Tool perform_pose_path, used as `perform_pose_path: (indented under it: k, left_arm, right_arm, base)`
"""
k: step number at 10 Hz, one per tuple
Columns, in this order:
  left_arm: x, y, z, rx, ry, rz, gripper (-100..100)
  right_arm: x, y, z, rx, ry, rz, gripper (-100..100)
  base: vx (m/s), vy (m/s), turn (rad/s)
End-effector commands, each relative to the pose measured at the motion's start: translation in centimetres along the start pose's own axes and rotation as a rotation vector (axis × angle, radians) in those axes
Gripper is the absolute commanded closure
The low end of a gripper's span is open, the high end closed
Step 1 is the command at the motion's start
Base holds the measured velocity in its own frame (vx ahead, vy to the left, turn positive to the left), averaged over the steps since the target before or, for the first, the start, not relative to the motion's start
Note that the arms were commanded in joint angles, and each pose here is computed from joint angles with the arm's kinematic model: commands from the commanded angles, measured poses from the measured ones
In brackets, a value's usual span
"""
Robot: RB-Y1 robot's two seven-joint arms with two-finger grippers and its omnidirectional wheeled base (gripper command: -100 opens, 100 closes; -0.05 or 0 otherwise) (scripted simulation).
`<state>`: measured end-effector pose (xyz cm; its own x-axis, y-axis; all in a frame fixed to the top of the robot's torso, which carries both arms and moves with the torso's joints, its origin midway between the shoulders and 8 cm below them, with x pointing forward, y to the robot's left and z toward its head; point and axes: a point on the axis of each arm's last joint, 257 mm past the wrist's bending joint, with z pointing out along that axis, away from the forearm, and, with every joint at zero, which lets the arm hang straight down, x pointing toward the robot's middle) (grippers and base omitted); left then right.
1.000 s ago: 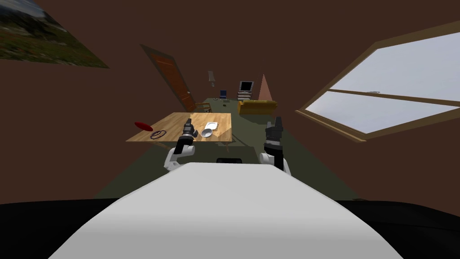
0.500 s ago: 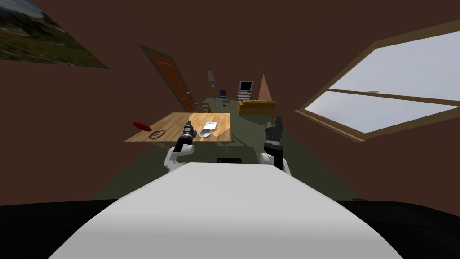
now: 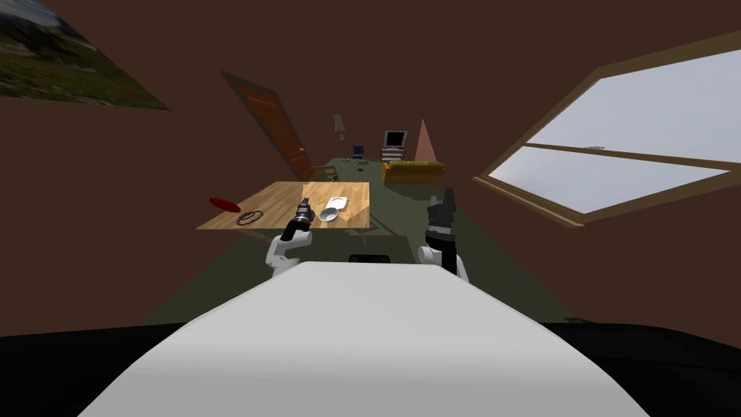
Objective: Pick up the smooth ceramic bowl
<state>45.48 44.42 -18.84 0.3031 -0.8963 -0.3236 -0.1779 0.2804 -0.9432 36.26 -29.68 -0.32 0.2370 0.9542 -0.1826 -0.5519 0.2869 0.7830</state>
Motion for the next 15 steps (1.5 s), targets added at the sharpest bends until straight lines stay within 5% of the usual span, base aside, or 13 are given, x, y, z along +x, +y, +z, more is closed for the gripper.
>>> perform_pose_path:
  k: [1, 15]
  left_arm:
    - [-0.5, 2.1, 0.4, -0.066, -0.008, -0.005, -100]
    - [-2.2, 14.9, 0.0, -0.513, -0.022, -0.067, -100]
  right_arm:
    - [0.0, 0.0, 0.0, 0.0, 0.0, 0.0, 0]
    - [0.0, 0.0, 0.0, 0.0, 0.0, 0.0, 0]
  base:
    - [0.011, -0.036, -0.033]
    - [0.022, -0.014, -0.039]
